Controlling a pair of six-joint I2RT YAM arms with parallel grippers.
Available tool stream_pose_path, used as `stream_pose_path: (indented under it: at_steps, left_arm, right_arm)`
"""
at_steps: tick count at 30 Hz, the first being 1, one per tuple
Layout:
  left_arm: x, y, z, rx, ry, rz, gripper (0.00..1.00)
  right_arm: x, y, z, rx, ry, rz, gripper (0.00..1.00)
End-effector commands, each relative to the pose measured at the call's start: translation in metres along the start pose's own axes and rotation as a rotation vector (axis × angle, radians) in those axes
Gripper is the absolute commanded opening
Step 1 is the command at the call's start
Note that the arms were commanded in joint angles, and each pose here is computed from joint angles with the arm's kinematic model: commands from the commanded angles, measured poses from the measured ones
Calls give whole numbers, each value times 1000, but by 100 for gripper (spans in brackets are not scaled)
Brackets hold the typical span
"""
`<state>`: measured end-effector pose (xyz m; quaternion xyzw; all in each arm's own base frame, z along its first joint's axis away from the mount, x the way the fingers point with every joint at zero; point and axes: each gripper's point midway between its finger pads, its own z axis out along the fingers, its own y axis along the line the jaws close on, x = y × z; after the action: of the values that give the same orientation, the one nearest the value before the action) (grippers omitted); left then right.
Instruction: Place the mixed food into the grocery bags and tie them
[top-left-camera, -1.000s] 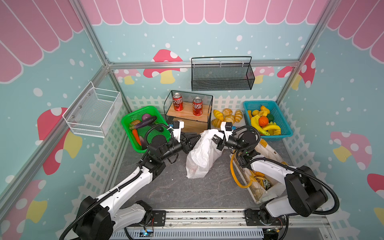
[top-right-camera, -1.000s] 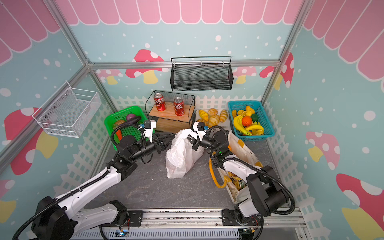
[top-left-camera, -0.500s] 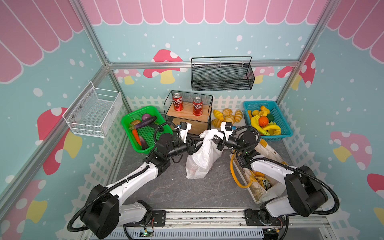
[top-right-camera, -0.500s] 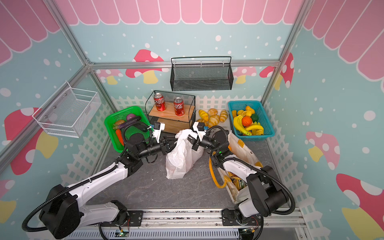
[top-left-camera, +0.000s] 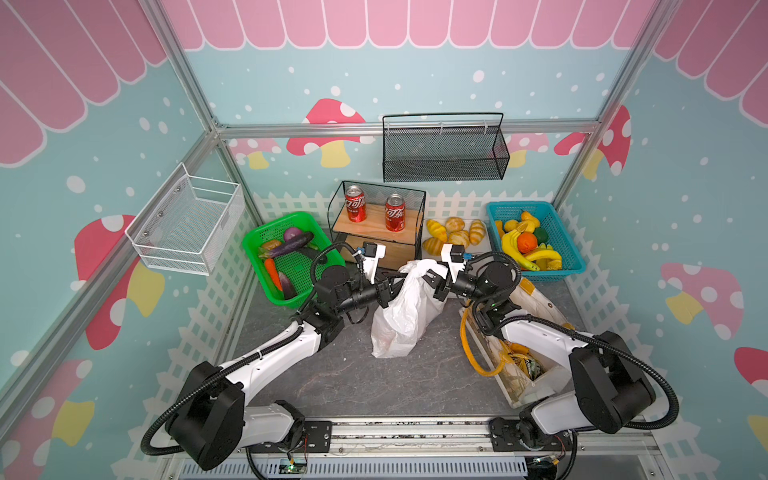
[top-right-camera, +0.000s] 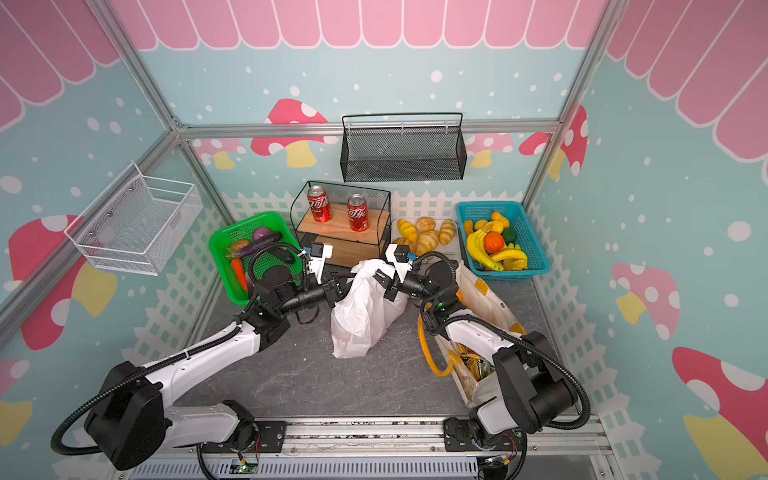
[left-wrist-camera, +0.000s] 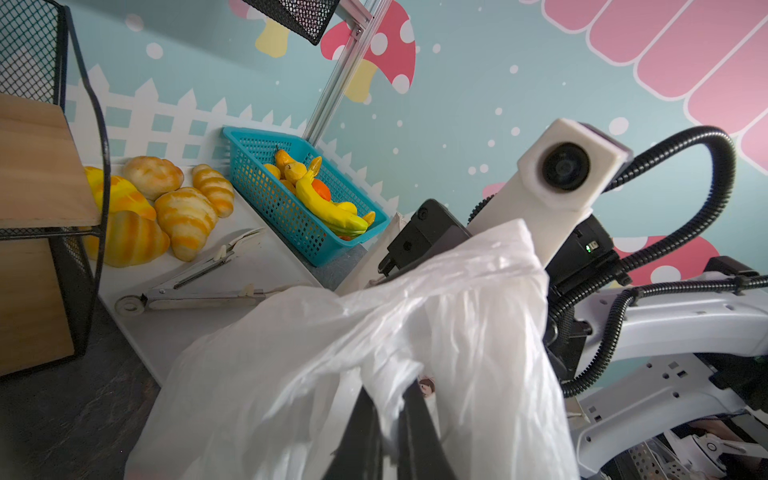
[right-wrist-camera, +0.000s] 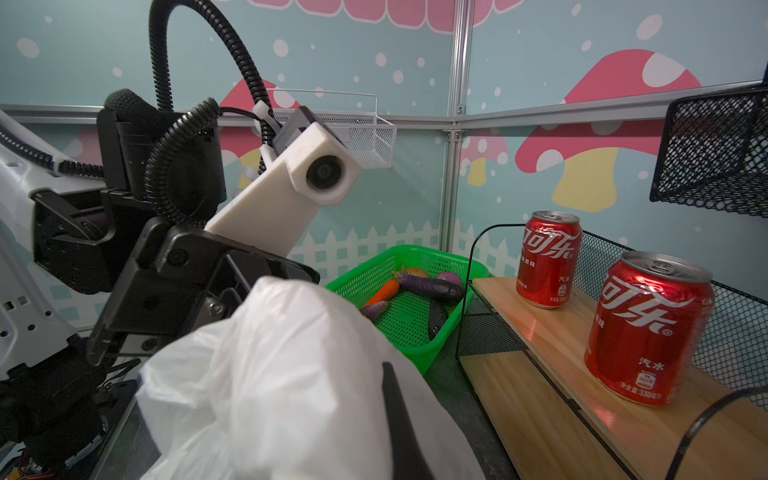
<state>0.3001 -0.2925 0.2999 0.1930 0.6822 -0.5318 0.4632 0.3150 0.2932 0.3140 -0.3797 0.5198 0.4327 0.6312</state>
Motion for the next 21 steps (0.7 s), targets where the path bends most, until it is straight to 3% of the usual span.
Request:
stream_pose_path:
  at_steps: [1, 13, 21]
  left_arm:
    - [-16, -7, -6, -4, -66, 40, 2]
    - [-19, -2, -18, -38, -121, 114, 0]
    - [-20, -2, -17, -31, -134, 138, 0]
  right_arm:
    - [-9, 0, 0, -2, -24, -51, 0]
    - [2, -7, -5, 54, 38, -97, 0]
    - [4, -15, -10, 111, 89, -127, 32]
